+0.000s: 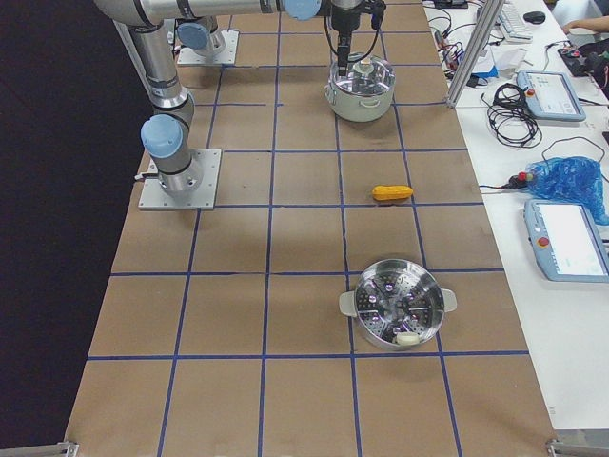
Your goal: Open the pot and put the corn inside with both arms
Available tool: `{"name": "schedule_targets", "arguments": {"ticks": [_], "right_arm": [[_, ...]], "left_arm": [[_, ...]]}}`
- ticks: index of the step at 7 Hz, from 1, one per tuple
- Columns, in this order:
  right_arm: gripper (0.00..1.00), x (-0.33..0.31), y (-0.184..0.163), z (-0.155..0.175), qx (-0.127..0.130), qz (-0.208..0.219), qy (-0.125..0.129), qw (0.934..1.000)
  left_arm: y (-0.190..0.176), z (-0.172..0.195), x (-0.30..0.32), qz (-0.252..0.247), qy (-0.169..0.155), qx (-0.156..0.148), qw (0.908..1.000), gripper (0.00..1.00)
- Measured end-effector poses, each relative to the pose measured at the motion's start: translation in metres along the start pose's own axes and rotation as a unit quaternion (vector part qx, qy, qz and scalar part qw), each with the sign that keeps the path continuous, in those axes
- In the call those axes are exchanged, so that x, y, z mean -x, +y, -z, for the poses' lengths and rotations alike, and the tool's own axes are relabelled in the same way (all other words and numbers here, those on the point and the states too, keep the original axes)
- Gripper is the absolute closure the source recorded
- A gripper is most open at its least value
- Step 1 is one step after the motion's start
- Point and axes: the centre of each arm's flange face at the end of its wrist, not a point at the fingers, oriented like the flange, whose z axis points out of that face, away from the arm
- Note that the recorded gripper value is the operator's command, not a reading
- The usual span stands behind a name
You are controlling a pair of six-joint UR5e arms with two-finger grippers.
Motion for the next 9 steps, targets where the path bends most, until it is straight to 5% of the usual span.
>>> {"name": "schedule_targets", "arguments": {"ticks": [2,4,7,9], "right_arm": [[0.0,-0.026,-0.042,-0.006,0.004,0.009,0.003,0.9999],[0.01,-0.079,-0.098,-0.049,0.027,0.029,0.008,0.9992],[0.03,-0.162,-0.169,-0.162,0.03,0.052,0.003,0.9982],[0.05,-0.174,-0.187,-0.246,0.0,0.051,0.006,0.9987]], "left_arm": [[-0.034,-0.011,-0.028,-0.006,0.012,0.002,0.9999,0.0],[-0.086,-0.022,-0.104,-0.016,0.03,-0.003,0.9994,0.0],[-0.12,-0.071,-0.214,-0.018,0.041,-0.01,0.999,0.0],[-0.124,-0.103,-0.238,-0.006,0.04,-0.003,0.9992,0.0]]}}
